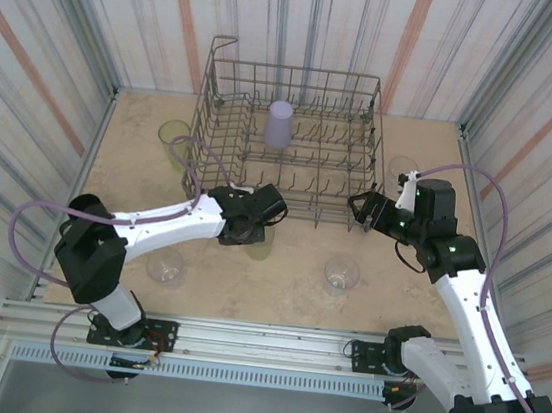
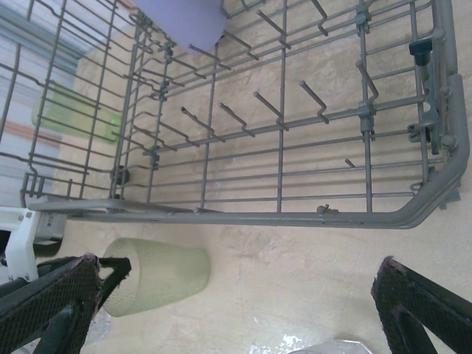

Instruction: Load the cups into the dish rack

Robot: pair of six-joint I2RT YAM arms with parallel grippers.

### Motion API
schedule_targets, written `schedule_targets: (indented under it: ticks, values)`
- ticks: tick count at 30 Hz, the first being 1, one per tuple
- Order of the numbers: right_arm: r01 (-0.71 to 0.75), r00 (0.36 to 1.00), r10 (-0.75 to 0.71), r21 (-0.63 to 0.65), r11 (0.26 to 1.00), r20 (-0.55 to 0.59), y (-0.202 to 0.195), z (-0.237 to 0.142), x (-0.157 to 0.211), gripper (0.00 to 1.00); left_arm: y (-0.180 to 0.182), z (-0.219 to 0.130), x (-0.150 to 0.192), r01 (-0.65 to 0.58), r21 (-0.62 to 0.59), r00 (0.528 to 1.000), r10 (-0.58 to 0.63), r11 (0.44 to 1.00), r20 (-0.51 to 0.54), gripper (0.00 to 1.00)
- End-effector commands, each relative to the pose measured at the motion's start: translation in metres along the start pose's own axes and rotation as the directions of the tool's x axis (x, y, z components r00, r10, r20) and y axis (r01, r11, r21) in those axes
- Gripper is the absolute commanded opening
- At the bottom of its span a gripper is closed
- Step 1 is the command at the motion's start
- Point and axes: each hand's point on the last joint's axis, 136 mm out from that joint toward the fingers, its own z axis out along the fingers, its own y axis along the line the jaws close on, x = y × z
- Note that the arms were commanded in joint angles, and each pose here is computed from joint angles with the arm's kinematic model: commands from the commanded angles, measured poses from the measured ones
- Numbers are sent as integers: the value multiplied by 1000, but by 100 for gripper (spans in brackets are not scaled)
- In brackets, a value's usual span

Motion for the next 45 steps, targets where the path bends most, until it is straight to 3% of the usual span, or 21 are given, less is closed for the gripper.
schedule_targets:
  ticks: [1,24,45]
  values:
    - [5,1000,-5,9,1000,6,-1,-5,1,99,3,3,1,-19,-21,1000,19,1000,-9,0]
    - [-12,1000,12,-10,1000,6,1,-7,4,99,-17,-57,2,-131,133,989,138,982,-44,0]
    - [-32,999,31,-54,998,-5,9,-3,3,99,-28,-129,-16,-144,311,989,142,939,29,0]
